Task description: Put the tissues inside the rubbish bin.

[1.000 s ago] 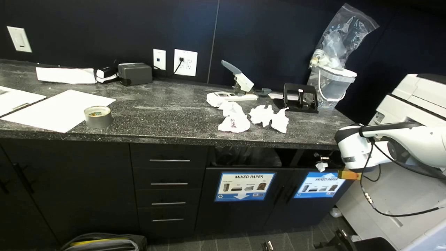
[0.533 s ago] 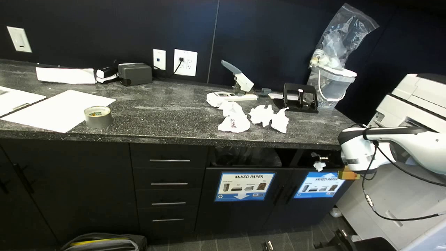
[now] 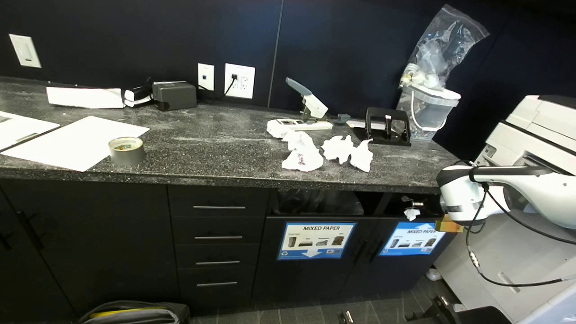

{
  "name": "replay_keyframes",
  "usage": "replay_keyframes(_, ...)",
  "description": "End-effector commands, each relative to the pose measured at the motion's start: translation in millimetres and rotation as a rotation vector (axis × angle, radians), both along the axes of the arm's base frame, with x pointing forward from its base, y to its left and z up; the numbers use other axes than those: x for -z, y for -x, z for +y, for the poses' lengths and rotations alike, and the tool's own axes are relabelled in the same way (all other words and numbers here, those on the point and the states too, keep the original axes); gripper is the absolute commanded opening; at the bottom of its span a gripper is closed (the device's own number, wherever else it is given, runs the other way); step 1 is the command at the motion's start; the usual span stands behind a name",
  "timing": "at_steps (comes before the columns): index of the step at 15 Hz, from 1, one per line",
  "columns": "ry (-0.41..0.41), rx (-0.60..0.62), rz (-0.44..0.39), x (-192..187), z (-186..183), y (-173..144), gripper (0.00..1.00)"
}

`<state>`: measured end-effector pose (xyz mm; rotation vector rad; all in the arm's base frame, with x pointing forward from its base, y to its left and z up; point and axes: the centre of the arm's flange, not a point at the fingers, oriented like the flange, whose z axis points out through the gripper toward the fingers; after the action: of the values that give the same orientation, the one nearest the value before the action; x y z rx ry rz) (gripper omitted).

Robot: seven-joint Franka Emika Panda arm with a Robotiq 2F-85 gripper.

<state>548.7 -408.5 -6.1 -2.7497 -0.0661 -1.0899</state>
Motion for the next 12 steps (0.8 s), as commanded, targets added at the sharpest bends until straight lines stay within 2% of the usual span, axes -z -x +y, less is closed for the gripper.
replay_keyframes(1,-0.059,-0.031,-0.067,8.1,-1.1,-9.2,0.03)
replay_keyframes(3,-0.071,-0.024,-0.054,7.6,1.1,-2.6,0.03)
replay_keyframes(8,-0.041,-0.016,-0.005,7.3,2.6,-3.0,0.02)
replay_keyframes(12,-0.024,-0.014,-0.005,5.7,5.4,-7.7,0.02)
